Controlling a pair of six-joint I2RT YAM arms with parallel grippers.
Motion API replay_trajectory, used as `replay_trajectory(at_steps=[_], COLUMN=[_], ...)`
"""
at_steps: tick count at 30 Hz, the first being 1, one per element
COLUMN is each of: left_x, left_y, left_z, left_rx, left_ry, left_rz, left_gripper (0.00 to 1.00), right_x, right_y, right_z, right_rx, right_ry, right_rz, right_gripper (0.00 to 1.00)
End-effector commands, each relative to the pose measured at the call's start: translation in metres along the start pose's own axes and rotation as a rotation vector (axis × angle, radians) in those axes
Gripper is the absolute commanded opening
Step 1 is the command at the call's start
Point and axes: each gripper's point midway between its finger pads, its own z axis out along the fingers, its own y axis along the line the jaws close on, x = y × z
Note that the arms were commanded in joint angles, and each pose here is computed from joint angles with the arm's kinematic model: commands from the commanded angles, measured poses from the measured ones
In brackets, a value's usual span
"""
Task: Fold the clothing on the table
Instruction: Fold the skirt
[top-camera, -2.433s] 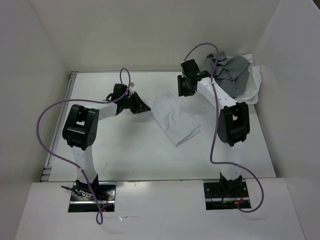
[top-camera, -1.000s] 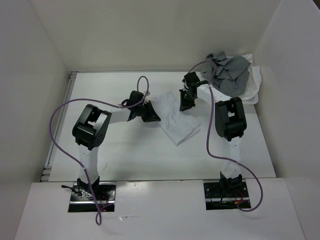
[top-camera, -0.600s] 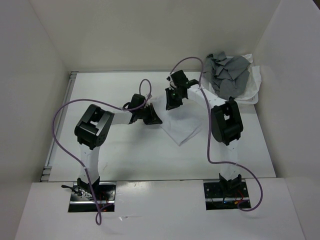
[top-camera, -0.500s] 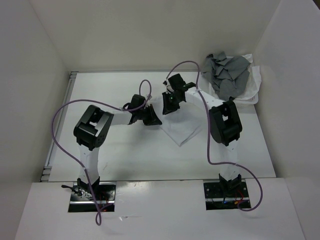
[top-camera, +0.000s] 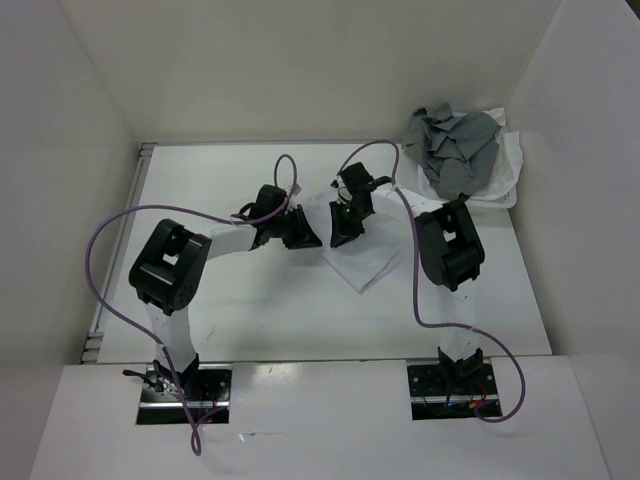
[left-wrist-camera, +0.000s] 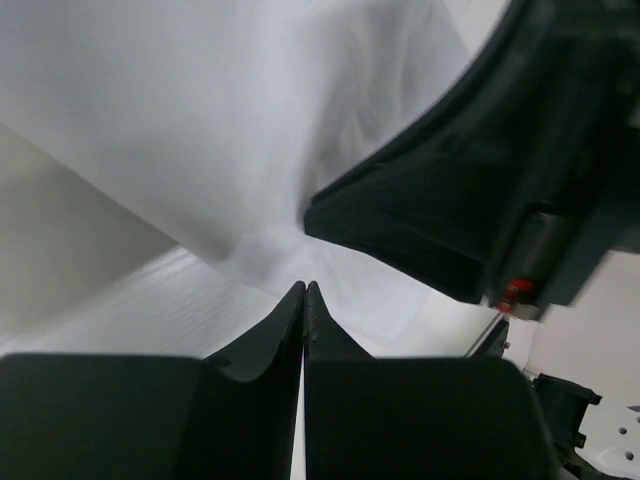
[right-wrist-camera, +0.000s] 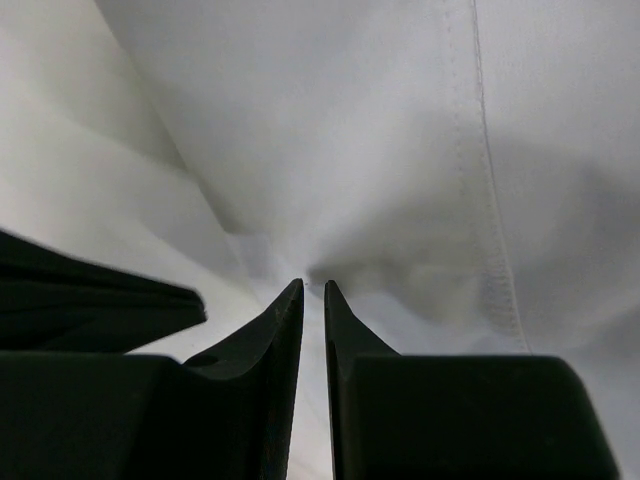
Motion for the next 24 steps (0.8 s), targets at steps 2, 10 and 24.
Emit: replay_trajectory(at_steps=[2, 10, 24], left_x=[-0.003, 0.015, 0.028], left_y=[-0.021, -0.003, 0.037], left_z=[-0.011, 0.022, 0.037], left_rx=[0.05, 0.052, -0.067], left_ry=[-0.027, 0.039, 0.051], left_rz=[0.045, 0.007, -0.047], left_gripper=[0.04, 0.0, 0.0], right_x=[-0.005, 0.0, -0.028], right_y=[0.001, -0.007, -0.042], right_z=[0.01, 0.023, 0.005], right_rx=[-0.019, 0.001, 0.05], right_ry=[-0.012, 0.013, -0.05], right_rz=[-0.01, 0.002, 0.07], right_gripper=[0.19, 0.0, 0.0])
